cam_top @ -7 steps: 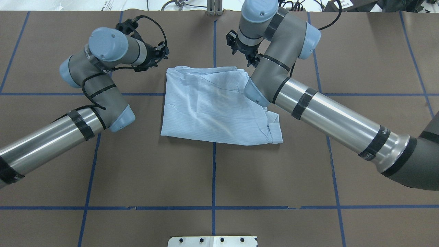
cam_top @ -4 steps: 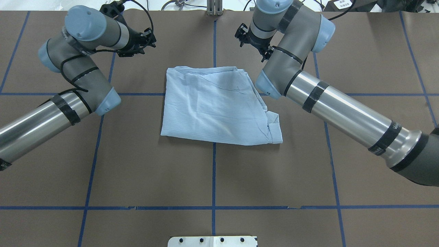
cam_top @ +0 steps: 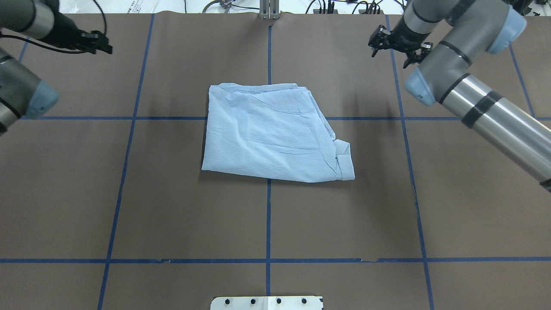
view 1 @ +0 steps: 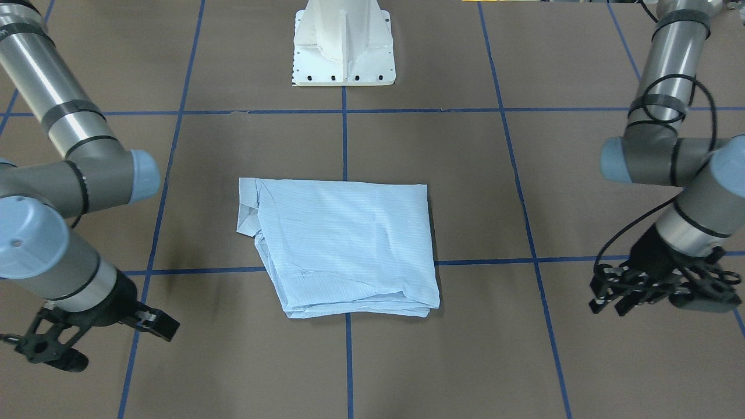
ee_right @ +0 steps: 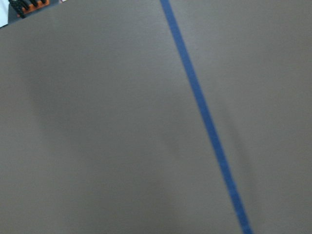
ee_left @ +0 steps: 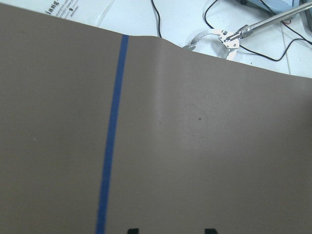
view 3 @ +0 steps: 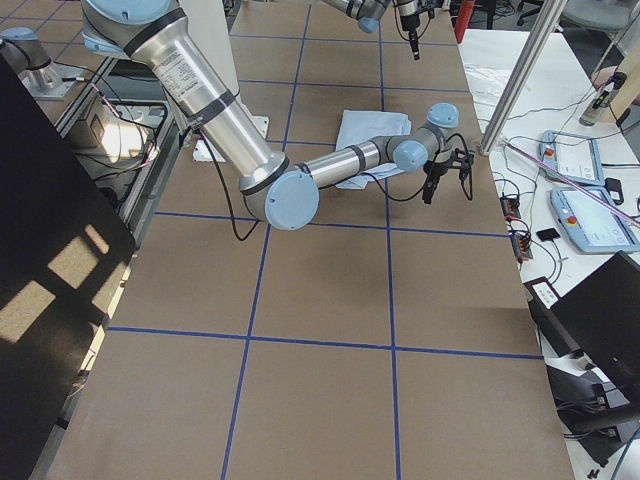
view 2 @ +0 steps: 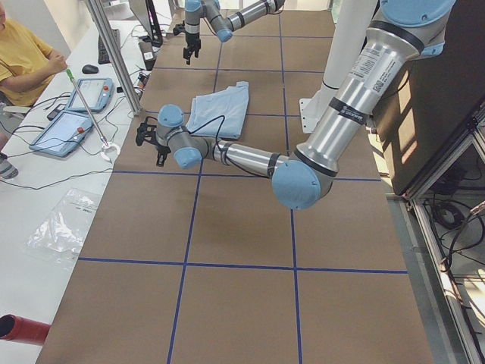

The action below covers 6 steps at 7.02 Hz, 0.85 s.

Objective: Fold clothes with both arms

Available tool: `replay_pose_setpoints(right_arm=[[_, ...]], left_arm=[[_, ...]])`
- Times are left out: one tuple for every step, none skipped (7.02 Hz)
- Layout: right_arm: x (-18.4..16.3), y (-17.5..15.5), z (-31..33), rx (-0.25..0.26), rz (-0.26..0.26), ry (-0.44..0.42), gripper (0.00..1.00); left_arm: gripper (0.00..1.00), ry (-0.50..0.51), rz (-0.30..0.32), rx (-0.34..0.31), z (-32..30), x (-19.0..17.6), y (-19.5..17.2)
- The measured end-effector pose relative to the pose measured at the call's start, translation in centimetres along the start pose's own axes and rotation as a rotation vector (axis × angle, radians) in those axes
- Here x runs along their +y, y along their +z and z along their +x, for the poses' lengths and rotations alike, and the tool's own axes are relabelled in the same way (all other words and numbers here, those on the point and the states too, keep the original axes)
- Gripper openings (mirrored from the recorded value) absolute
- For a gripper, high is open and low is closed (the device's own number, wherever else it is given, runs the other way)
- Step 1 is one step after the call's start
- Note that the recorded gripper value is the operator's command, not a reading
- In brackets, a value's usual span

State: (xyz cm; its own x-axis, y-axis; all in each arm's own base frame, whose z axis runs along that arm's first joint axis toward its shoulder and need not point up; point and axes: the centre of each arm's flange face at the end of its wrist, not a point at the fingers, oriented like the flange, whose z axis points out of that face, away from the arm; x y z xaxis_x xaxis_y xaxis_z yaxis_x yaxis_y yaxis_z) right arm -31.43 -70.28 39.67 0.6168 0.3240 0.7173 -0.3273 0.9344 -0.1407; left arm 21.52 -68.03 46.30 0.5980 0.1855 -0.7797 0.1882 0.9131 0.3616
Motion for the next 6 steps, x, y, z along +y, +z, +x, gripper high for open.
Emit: replay_pose_setpoints(right_arm=[[-1.2, -0.9, 5.2, -0.002, -0.017, -0.079, 1.00], [-1.8, -1.6, 9.6, 0.001, -0.026, -0.162, 1.00], [-1.3, -2.1, 13.8, 0.003, -0.040, -0.234, 1.00], [-0.4, -2.9, 18.4, -0.006, -0.059, -0.294, 1.00], [0.0, -3.9, 22.6, -0.020, -0.072, -0.328, 1.00], [0.1, -4.7, 26.3, -0.025, -0.079, -0.362, 1.00]], left_arm=[[0.61, 0.112, -0.019, -0.011, -5.4, 1.2, -2.3], [0.61, 0.161, -0.031, -0.011, -8.9, 3.0, -4.2], [0.70, 0.174, -0.040, 0.000, -11.0, 4.9, -5.8], [0.97, 0.169, -0.046, 0.014, -12.4, 6.8, -7.2], [1.00, 0.168, -0.044, 0.018, -13.7, 8.0, -8.6], [1.00, 0.181, -0.038, 0.005, -15.6, 8.9, -10.0]])
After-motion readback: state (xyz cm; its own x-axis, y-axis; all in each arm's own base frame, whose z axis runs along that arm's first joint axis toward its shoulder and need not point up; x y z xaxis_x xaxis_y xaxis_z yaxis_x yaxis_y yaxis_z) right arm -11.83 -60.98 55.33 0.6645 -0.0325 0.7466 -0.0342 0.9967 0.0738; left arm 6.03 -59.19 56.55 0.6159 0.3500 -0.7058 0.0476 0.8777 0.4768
